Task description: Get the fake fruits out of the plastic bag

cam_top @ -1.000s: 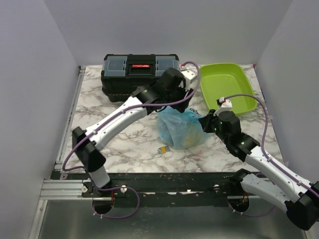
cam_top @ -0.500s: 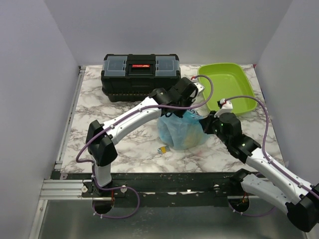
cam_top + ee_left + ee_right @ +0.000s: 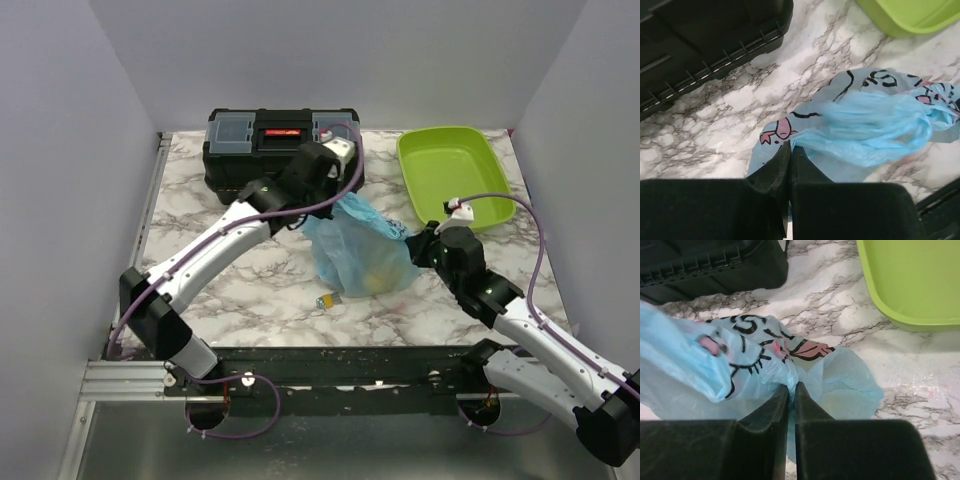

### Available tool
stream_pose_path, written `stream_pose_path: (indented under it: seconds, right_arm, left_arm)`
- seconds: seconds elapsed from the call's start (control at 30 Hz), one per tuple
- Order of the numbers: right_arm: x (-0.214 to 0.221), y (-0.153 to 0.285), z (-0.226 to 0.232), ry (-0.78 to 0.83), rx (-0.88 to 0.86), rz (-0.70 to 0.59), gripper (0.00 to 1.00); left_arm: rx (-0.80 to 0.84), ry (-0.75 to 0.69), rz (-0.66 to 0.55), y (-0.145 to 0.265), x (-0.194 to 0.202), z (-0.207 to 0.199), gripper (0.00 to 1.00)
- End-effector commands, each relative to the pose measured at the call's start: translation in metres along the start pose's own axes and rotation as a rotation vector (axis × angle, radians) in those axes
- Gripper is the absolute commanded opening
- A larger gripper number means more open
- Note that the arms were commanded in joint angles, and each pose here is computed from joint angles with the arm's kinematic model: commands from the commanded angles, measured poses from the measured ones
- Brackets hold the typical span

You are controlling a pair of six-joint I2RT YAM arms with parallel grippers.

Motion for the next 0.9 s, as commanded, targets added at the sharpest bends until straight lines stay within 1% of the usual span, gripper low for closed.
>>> stream_pose_path:
  seconds: [0.0,0.07,0.23,0.3,0.4,0.47,0.53,0.7,0.87]
  right_arm:
    - [0.002,0.003,-0.021,-0.001,0.115,-0.011,0.13]
    - [0.0,0.004,-0.018,0.003,0.1,-0.013,0.18]
    - [-0.007,0.004,0.006,0.104,-0.055,0.009,0.38]
    - [-0.013,0.007,0.015,0.144,-0.108,0.011,0.45]
    - [-0.024,0.011,0.029,0.175,-0.183,0.006,0.58]
    - [-0.034,0.014,0.041,0.194,-0.241,-0.009,0.71]
    - [-0.042,0.014,0.05,0.231,-0.28,-0.014,0.81]
    - [-0.06,-0.003,0.059,0.272,-0.237,0.008,0.82]
    - [-0.068,-0.013,0.074,0.25,-0.277,0.009,0.82]
  left_arm:
    - [0.244,0.24,-0.096,0.02,-0.011,0.01,0.0]
    - [0.336,0.283,-0.087,0.021,-0.007,0.005,0.0]
    - [0.466,0.279,-0.06,0.024,-0.003,-0.008,0.0]
    - [0.472,0.278,-0.06,0.025,-0.003,-0.009,0.0]
    - [0.486,0.272,-0.06,0.027,-0.004,-0.01,0.0]
    - [0.499,0.27,-0.058,0.028,-0.004,-0.012,0.0]
    - [0.506,0.272,-0.057,0.029,-0.004,-0.012,0.0]
    - [0.518,0.27,-0.047,0.03,-0.001,-0.014,0.0]
    - [0.544,0.273,-0.051,0.034,-0.002,-0.017,0.0]
Point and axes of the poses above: each gripper's point midway between its finger pads, its own y axis back along the fingers, its own z axis along the line the jaws close on, x = y × z, the point moved 3 cm from there along y, back along the fingers
